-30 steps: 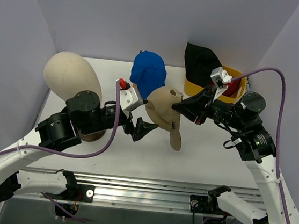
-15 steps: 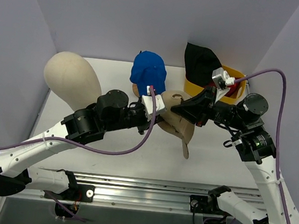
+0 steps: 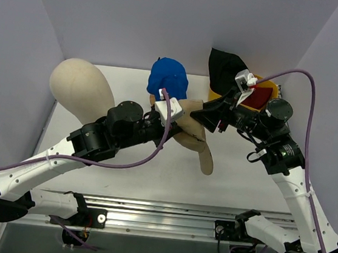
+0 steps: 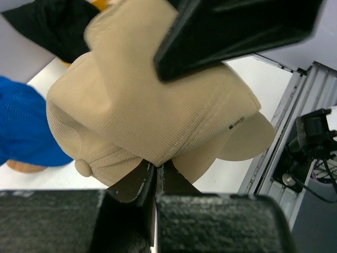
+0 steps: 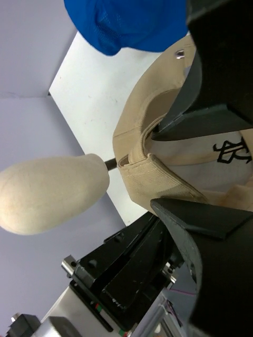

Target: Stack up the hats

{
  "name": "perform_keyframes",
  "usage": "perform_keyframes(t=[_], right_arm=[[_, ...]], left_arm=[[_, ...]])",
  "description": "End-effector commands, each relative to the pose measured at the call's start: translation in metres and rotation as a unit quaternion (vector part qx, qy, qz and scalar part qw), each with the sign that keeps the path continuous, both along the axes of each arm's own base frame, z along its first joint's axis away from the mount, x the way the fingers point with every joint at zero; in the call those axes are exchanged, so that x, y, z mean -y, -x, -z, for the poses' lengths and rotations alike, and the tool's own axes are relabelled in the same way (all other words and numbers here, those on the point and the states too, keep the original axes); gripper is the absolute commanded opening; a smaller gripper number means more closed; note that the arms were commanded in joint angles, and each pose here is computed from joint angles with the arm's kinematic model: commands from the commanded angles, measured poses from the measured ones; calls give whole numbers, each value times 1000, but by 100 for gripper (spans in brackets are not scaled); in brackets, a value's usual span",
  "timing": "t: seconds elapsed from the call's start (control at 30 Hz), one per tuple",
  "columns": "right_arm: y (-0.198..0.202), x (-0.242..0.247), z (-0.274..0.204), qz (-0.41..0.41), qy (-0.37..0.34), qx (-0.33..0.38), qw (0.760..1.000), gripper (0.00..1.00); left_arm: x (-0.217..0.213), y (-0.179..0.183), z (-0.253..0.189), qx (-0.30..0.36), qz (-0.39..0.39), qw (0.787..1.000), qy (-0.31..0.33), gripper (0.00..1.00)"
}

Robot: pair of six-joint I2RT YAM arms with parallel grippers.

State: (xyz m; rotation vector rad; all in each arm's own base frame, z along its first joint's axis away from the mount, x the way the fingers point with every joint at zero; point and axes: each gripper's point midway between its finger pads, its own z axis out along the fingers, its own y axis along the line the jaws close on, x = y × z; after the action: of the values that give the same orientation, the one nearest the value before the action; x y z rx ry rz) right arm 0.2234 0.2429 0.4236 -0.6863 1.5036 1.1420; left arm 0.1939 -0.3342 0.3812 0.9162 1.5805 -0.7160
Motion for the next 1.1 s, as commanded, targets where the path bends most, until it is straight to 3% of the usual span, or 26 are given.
perform_keyframes(t=[0.0,0.13,0.37,0.6,0.9,1.03,1.07], right_arm=[[-5,11,-21,48,-9,42,998,45],[-5,24,-24,87,-10,61,994,65],[10,44,-2,125,-28,127,984,73],[11,47,22,133,-27,133,982,79],[-31,37,69,157,4,96,983,73],[-38,33,77,157,0,88,984,63],[-40,32,75,156,-8,94,983,56]], left_arm=[[-19,-16,-45,-15,-81,994,71,2],[-26,-28,-47,-35,-130,989,66,2],[-38,-48,-53,-84,-198,972,98,2],[-44,-69,-59,-107,-248,955,121,2],[-43,-85,-67,-130,-269,944,140,2],[-43,-89,-62,-137,-276,942,135,2],[-43,-90,-60,-139,-277,941,133,2]])
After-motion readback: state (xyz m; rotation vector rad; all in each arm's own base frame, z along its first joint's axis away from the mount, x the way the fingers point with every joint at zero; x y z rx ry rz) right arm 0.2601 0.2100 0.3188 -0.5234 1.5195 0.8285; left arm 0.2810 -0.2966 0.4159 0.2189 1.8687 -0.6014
